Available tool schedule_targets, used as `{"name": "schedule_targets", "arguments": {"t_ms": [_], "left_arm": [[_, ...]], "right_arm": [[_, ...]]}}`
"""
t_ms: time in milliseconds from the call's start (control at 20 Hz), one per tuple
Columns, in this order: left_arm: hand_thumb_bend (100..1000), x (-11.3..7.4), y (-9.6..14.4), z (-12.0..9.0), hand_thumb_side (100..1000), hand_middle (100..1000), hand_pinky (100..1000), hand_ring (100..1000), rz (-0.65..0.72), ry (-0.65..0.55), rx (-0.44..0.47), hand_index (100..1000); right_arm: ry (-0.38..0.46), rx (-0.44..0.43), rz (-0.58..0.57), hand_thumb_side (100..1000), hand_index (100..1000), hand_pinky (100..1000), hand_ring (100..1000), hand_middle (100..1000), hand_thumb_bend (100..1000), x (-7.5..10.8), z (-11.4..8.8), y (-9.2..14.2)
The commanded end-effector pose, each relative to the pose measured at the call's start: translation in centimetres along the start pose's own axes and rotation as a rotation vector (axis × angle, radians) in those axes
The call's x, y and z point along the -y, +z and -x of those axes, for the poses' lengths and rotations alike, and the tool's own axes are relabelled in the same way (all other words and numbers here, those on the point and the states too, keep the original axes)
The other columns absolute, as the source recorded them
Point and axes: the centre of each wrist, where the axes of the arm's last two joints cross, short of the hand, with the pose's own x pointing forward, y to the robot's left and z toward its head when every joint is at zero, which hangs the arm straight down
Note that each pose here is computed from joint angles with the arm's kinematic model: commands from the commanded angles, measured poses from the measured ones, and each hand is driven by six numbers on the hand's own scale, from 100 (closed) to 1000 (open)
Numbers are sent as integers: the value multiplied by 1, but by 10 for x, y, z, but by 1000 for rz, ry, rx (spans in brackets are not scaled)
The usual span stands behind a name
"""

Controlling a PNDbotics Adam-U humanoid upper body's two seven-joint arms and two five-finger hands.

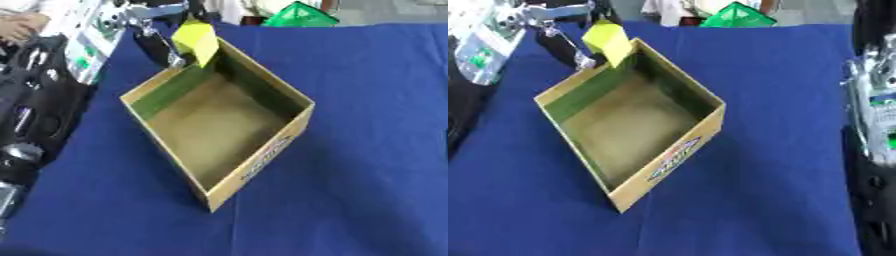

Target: Pick up objects on the table and place them in the box.

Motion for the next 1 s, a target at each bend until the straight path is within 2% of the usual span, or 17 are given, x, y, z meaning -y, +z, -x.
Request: {"name": "schedule_targets", "arguments": {"t_ms": [50,150,450,550,600,750,850,1000], "left_arm": [[225,-9,-3,-2,100,644,577,642,-16,-43,-13,782],[237,-4,-8,-3,100,643,576,642,-12,-42,-13,782],[349,11,-18,-8,105,668,597,665,8,-41,-14,798],[430,14,-20,-10,180,703,628,696,12,-49,-16,825],[504,15,-21,-10,255,737,653,727,15,-52,-19,847],[572,18,-22,-11,328,779,691,769,27,-57,-25,879],[553,20,-22,-11,325,780,693,773,37,-59,-27,876],[435,18,-20,-10,269,745,654,741,18,-58,-28,852]], "right_arm": [[-7,34,3,1000,842,834,860,673,201,2,-9,-4],[-8,33,4,1000,842,834,860,673,201,2,-9,-4],[-12,33,5,1000,842,834,860,672,201,2,-10,-4],[-13,33,5,1000,842,834,860,671,202,2,-10,-4],[-12,33,6,1000,842,834,860,671,202,2,-10,-4],[-12,32,6,1000,842,834,860,671,202,2,-9,-4],[-12,31,6,1000,842,834,860,671,201,2,-9,-3],[-9,28,6,1000,842,835,861,670,200,3,-9,-3]]}}
